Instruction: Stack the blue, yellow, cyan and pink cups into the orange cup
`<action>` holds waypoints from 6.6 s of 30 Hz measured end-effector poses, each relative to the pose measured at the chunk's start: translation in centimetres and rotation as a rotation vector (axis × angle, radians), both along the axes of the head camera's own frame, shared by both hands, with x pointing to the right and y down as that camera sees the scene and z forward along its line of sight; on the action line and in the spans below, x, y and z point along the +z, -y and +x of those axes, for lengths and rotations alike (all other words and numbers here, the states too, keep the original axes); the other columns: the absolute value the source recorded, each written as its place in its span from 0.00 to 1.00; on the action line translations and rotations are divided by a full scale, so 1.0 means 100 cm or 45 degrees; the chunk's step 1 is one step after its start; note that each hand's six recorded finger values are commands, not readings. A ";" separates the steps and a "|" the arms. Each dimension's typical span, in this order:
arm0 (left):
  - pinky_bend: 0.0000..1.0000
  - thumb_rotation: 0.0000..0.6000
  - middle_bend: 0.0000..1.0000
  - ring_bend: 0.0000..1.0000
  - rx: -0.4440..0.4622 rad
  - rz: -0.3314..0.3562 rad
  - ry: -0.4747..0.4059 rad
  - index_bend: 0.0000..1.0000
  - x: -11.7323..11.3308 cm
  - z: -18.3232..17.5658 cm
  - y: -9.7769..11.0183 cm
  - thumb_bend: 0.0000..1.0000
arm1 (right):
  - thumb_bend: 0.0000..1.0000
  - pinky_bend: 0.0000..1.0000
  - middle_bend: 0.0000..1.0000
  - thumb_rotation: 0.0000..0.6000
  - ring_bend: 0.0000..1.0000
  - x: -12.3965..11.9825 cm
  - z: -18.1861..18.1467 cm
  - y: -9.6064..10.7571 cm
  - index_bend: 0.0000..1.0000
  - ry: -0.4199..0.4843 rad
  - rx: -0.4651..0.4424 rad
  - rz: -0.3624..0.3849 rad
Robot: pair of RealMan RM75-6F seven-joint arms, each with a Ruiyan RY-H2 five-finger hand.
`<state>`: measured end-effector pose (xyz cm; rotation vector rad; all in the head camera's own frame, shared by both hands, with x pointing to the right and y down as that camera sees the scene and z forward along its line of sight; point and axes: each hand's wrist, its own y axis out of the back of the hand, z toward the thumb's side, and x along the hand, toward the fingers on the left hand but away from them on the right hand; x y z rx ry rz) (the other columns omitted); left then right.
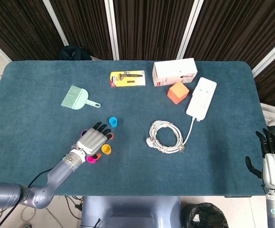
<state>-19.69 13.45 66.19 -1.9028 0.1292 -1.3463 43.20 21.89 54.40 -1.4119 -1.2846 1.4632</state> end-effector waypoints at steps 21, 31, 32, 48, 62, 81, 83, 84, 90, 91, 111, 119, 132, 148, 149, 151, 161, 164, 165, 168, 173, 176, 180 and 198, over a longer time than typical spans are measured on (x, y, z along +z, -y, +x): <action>0.05 1.00 0.14 0.00 0.029 -0.006 0.024 0.36 0.018 0.006 -0.011 0.23 | 0.41 0.09 0.07 1.00 0.09 0.000 0.004 0.001 0.11 0.011 0.028 0.007; 0.05 1.00 0.15 0.00 0.028 0.000 0.053 0.41 0.021 0.002 -0.011 0.27 | 0.41 0.09 0.07 1.00 0.09 0.001 0.003 0.002 0.11 0.021 0.029 0.006; 0.05 1.00 0.16 0.00 0.027 0.004 0.054 0.41 0.020 0.002 -0.010 0.27 | 0.41 0.09 0.07 1.00 0.09 0.001 0.003 0.002 0.11 0.022 0.028 0.006; 0.05 1.00 0.19 0.00 0.013 0.055 0.028 0.45 0.006 0.003 -0.001 0.35 | 0.41 0.09 0.07 1.00 0.09 0.002 0.002 0.002 0.11 0.028 0.032 0.012; 0.05 1.00 0.20 0.00 -0.083 0.195 0.013 0.46 -0.035 -0.020 0.036 0.35 | 0.41 0.09 0.07 1.00 0.09 0.000 0.001 0.003 0.11 0.037 0.038 0.029; 0.05 1.00 0.21 0.00 -0.199 0.191 0.020 0.46 -0.027 -0.077 0.047 0.35 | 0.41 0.09 0.07 1.00 0.09 0.002 -0.001 0.003 0.11 0.034 0.035 0.032; 0.05 1.00 0.21 0.00 -0.198 0.187 0.016 0.46 -0.024 -0.077 0.045 0.35 | 0.41 0.09 0.07 1.00 0.09 0.002 -0.001 0.003 0.11 0.036 0.037 0.034; 0.05 1.00 0.21 0.00 -0.199 0.185 0.014 0.46 -0.022 -0.078 0.044 0.35 | 0.41 0.09 0.07 1.00 0.09 0.001 -0.001 0.003 0.11 0.036 0.037 0.036; 0.05 1.00 0.21 0.00 -0.208 0.171 0.021 0.46 -0.012 -0.081 0.040 0.35 | 0.41 0.09 0.07 1.00 0.09 0.001 0.000 0.003 0.11 0.038 0.042 0.037; 0.05 1.00 0.21 0.00 -0.210 0.168 0.022 0.46 -0.011 -0.082 0.039 0.35 | 0.41 0.09 0.07 1.00 0.09 0.001 0.000 0.003 0.11 0.038 0.042 0.037; 0.05 1.00 0.19 0.00 -0.200 0.142 0.074 0.32 0.004 -0.086 0.033 0.31 | 0.41 0.09 0.07 1.00 0.09 0.002 -0.001 0.004 0.11 0.047 0.047 0.037; 0.05 1.00 0.19 0.00 -0.199 0.129 0.097 0.26 0.005 -0.086 0.031 0.31 | 0.41 0.09 0.07 1.00 0.09 0.003 0.000 0.004 0.11 0.050 0.054 0.029; 0.05 1.00 0.19 0.00 -0.209 0.158 0.068 0.22 0.002 -0.078 0.037 0.28 | 0.41 0.09 0.07 1.00 0.09 0.000 0.001 0.004 0.11 0.054 0.060 0.039; 0.05 1.00 0.18 0.00 -0.224 0.249 -0.079 0.21 0.013 -0.001 0.065 0.26 | 0.41 0.09 0.07 1.00 0.09 0.006 0.003 0.005 0.11 0.035 0.069 0.024; 0.05 1.00 0.18 0.00 -0.231 0.248 -0.075 0.21 0.016 0.003 0.067 0.26 | 0.41 0.09 0.07 1.00 0.09 0.007 0.004 0.005 0.11 0.035 0.072 0.025; 0.05 1.00 0.18 0.00 -0.243 0.248 -0.065 0.21 0.019 0.008 0.070 0.26 | 0.41 0.09 0.07 1.00 0.09 0.007 0.006 0.006 0.11 0.032 0.079 0.024; 0.05 1.00 0.18 0.00 -0.271 0.213 0.009 0.23 0.040 0.015 0.078 0.26 | 0.41 0.09 0.07 1.00 0.09 0.013 0.015 0.008 0.11 0.023 0.103 0.009; 0.05 1.00 0.19 0.00 -0.252 0.199 0.011 0.24 0.047 0.020 0.076 0.26 | 0.41 0.09 0.07 1.00 0.09 0.014 0.016 0.008 0.11 0.019 0.106 0.008; 0.05 1.00 0.19 0.00 -0.247 0.197 0.011 0.24 0.048 0.022 0.076 0.26 | 0.41 0.09 0.07 1.00 0.09 0.014 0.016 0.008 0.11 0.017 0.108 0.007; 0.05 1.00 0.19 0.00 -0.232 0.194 0.012 0.27 0.054 0.027 0.074 0.26 | 0.41 0.09 0.07 1.00 0.09 0.014 0.017 0.008 0.11 0.013 0.110 0.008; 0.05 1.00 0.20 0.00 -0.216 0.192 0.026 0.30 0.063 0.031 0.071 0.26 | 0.41 0.09 0.07 1.00 0.09 0.015 0.017 0.008 0.11 0.013 0.108 0.005; 0.05 1.00 0.21 0.00 -0.205 0.193 0.034 0.32 0.068 0.032 0.069 0.26 | 0.41 0.09 0.07 1.00 0.09 0.017 0.016 0.007 0.11 0.014 0.104 -0.003; 0.05 1.00 0.22 0.00 -0.193 0.201 0.032 0.35 0.070 0.036 0.068 0.26 | 0.41 0.09 0.07 1.00 0.09 0.019 0.016 0.008 0.11 0.016 0.101 -0.008; 0.05 1.00 0.24 0.00 -0.177 0.245 0.049 0.35 0.073 0.037 0.069 0.26 | 0.41 0.09 0.07 1.00 0.09 0.021 0.016 0.007 0.11 0.013 0.103 -0.013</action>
